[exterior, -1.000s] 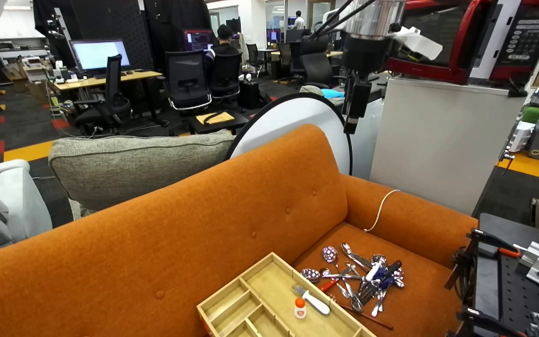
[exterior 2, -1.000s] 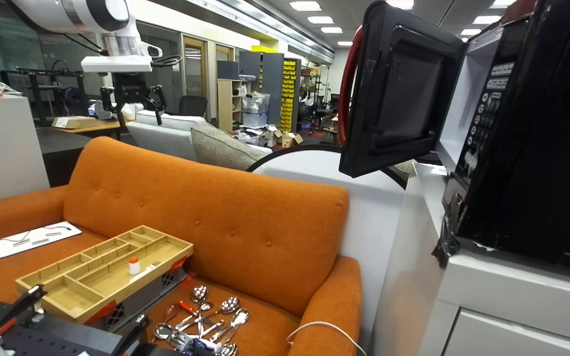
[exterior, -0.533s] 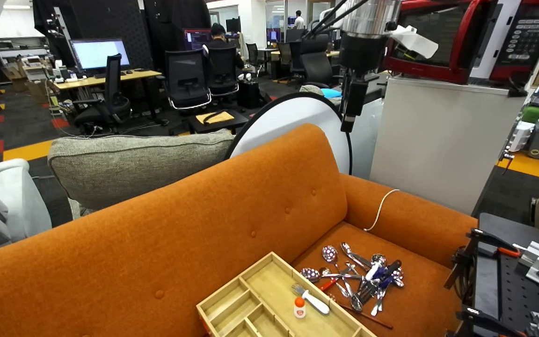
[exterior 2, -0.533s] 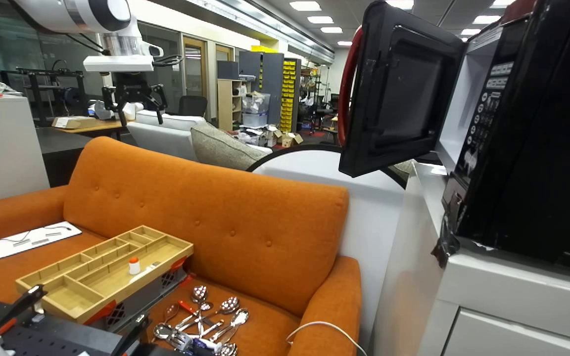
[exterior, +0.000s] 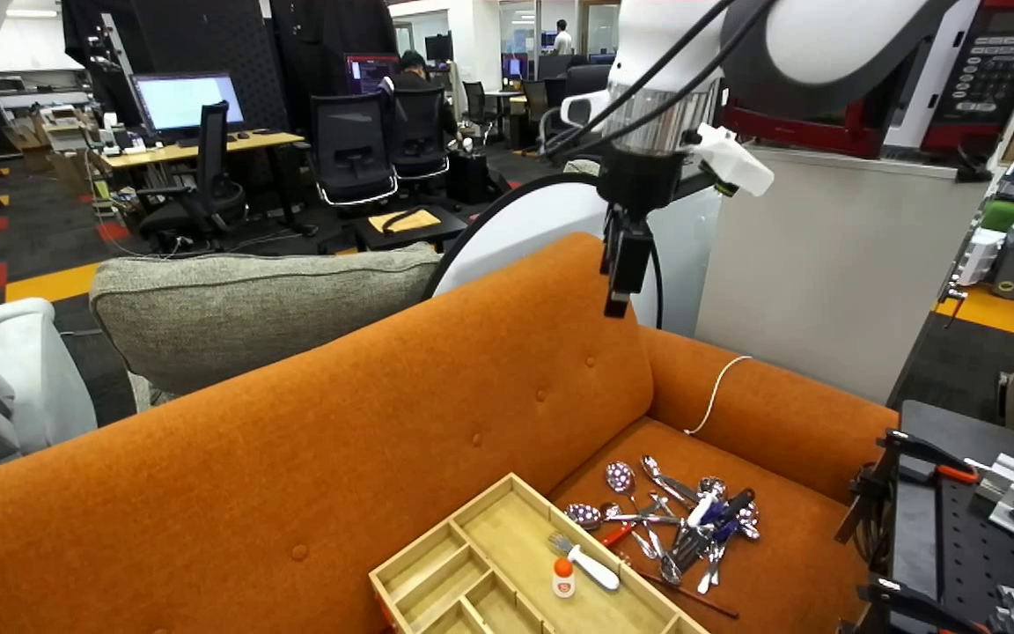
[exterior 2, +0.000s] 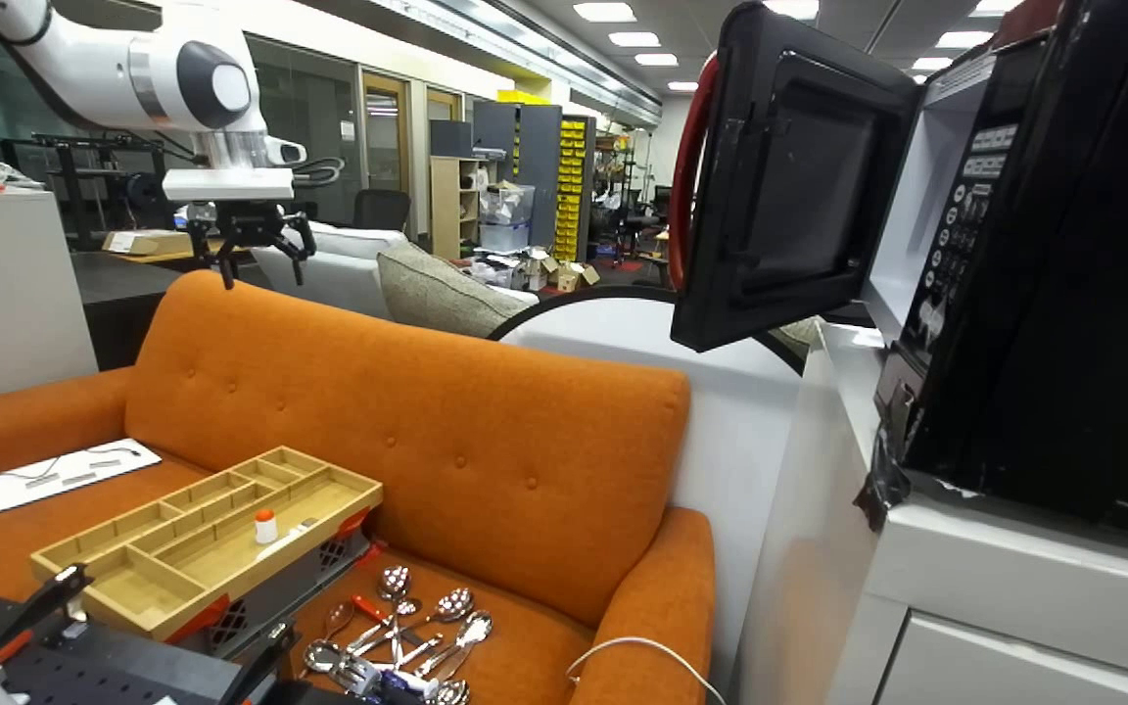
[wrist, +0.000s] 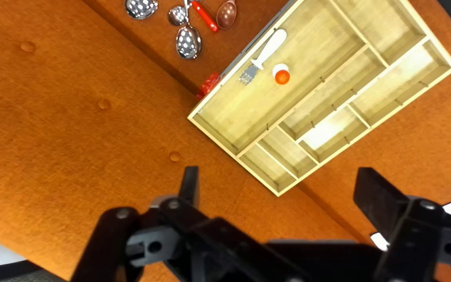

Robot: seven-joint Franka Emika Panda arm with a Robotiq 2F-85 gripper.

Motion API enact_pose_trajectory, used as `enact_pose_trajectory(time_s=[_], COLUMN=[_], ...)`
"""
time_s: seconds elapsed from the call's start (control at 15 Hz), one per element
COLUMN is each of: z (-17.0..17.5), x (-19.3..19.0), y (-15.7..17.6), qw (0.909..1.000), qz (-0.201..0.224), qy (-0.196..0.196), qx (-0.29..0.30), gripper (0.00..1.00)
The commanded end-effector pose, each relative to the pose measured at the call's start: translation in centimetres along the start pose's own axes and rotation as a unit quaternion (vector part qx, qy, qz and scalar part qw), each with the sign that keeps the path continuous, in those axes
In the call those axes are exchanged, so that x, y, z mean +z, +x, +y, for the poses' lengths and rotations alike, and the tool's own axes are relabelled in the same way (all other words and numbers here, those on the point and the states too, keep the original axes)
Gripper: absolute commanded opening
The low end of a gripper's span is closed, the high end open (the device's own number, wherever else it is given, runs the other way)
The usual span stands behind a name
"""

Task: Pick up the small object from the wooden tray and put it on the couch.

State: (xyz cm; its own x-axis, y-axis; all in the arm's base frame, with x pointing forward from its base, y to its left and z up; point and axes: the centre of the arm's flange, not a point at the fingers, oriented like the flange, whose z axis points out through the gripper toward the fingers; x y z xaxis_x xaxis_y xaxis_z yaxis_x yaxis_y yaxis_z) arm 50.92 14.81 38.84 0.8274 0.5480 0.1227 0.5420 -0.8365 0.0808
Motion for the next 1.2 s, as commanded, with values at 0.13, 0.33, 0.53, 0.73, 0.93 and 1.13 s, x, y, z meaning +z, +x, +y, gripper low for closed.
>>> enact_pose_trajectory(time_s=[0.13, 0.33, 0.53, 0.73, 0.93, 1.13], z=[-1.9, -3.1, -3.6, -3.5, -3.5, -3.5], x=[6.5, 9.7, 10.6, 10.4, 10.3, 10.4], y=[4.1, 5.6, 4.6, 4.6, 4.6, 4.7], qw=[0.9964, 0.9930, 0.9940, 0.9941, 0.9942, 0.9942], qz=[-0.027, -0.049, -0.051, -0.050, -0.049, -0.050], qy=[0.017, 0.021, 0.025, 0.024, 0.024, 0.022], qx=[-0.078, -0.106, -0.094, -0.093, -0.093, -0.092], gripper=[1.00, 1.00, 1.00, 1.00, 1.00, 1.00])
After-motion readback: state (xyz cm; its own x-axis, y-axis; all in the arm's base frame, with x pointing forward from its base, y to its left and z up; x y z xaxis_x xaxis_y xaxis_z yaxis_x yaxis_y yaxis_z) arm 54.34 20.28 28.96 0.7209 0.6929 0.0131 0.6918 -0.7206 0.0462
